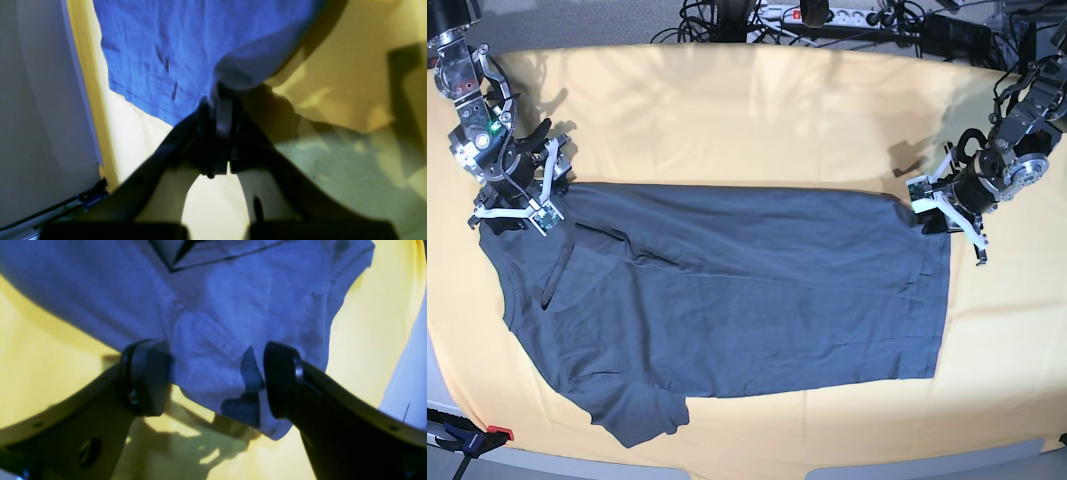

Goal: Fold the T-shirt properly
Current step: 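Lower the held shoulder edge onto the shirt body, folding it over, then drag the shirt toward the robot with both grippers, then release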

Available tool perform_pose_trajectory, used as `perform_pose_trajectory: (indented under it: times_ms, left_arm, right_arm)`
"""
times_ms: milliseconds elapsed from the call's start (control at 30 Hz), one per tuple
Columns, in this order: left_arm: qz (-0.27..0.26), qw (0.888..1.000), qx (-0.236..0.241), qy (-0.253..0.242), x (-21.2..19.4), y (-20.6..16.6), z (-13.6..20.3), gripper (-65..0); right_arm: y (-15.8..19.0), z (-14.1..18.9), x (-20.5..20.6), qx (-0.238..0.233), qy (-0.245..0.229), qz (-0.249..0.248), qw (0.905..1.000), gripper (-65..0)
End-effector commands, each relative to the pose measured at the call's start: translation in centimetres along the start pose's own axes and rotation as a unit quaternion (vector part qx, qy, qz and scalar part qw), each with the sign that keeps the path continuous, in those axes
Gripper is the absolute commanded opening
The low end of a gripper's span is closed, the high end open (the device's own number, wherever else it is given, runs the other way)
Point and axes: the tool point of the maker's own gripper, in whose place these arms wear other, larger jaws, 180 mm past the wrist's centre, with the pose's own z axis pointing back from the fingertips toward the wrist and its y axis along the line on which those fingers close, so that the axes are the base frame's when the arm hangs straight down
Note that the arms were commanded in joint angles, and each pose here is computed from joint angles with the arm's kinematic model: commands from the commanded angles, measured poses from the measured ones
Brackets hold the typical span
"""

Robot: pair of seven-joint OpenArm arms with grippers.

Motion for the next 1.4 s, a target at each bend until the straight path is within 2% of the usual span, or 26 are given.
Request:
perform_pose_trajectory:
  times_ms: [0,133,300,467,600,700,767,900,967,1000,1167,1367]
  left_arm:
    - [-0.008,1.0,0.023,0.005,-0.4,1.8,0.5,-65.0]
    - [-0.008,1.0,0.023,0.01,-0.6,1.8,0.5,-65.0]
    - [-0.008,1.0,0.023,0.01,-0.6,1.8,0.5,-65.0]
    - [-0.008,1.0,0.023,0.01,-0.6,1.9,0.5,-65.0]
    - [-0.008,1.0,0.023,0.01,-0.5,1.9,0.5,-65.0]
    - [-0.008,1.0,0.023,0.01,-0.5,1.9,0.5,-65.0]
    - [-0.008,1.0,0.023,0.01,-0.5,1.8,0.5,-65.0]
    - [-0.008,1.0,0.023,0.01,-0.5,1.9,0.5,-65.0]
    - [-0.008,1.0,0.023,0.01,-0.6,1.9,0.5,-65.0]
    - [-0.009,1.0,0.023,0.011,-0.6,1.9,0.5,-65.0]
    - [-0.011,1.0,0.023,0.012,-0.7,2.0,0.6,-65.0]
    - [-0.011,1.0,0.024,0.016,-0.9,2.0,0.6,-65.0]
  right_arm:
    - [0.0,0.2,-1.6,0.006,0.035,0.02,0.9992,-20.4]
    - [0.4,0.5,-3.5,0.012,0.065,0.03,0.9974,-20.4]
    - [-1.3,1.6,-6.5,-0.002,0.102,0.061,0.9929,-20.4]
    - [-2.0,1.3,-7.2,-0.003,0.076,0.077,0.9941,-20.5]
    - [-4.0,0.5,-7.8,-0.051,0.059,0.096,0.9923,-20.5]
    - [-4.6,0.1,-8.4,-0.061,0.061,0.104,0.9908,-21.2]
    - [-4.9,0.1,-8.6,-0.066,0.066,0.104,0.9902,-28.1]
    - [-5.5,0.1,-8.3,-0.078,0.062,0.095,0.9905,-49.8]
    - [-6.3,0.2,-8.1,-0.099,0.058,0.084,0.9898,-62.2]
    - [-6.7,0.3,-8.0,-0.112,0.057,0.078,0.9891,-65.0]
    - [-8.5,0.6,-7.3,-0.142,0.052,0.064,0.9865,-65.0]
    - [-8.6,0.6,-7.5,-0.143,0.061,0.06,0.986,-65.0]
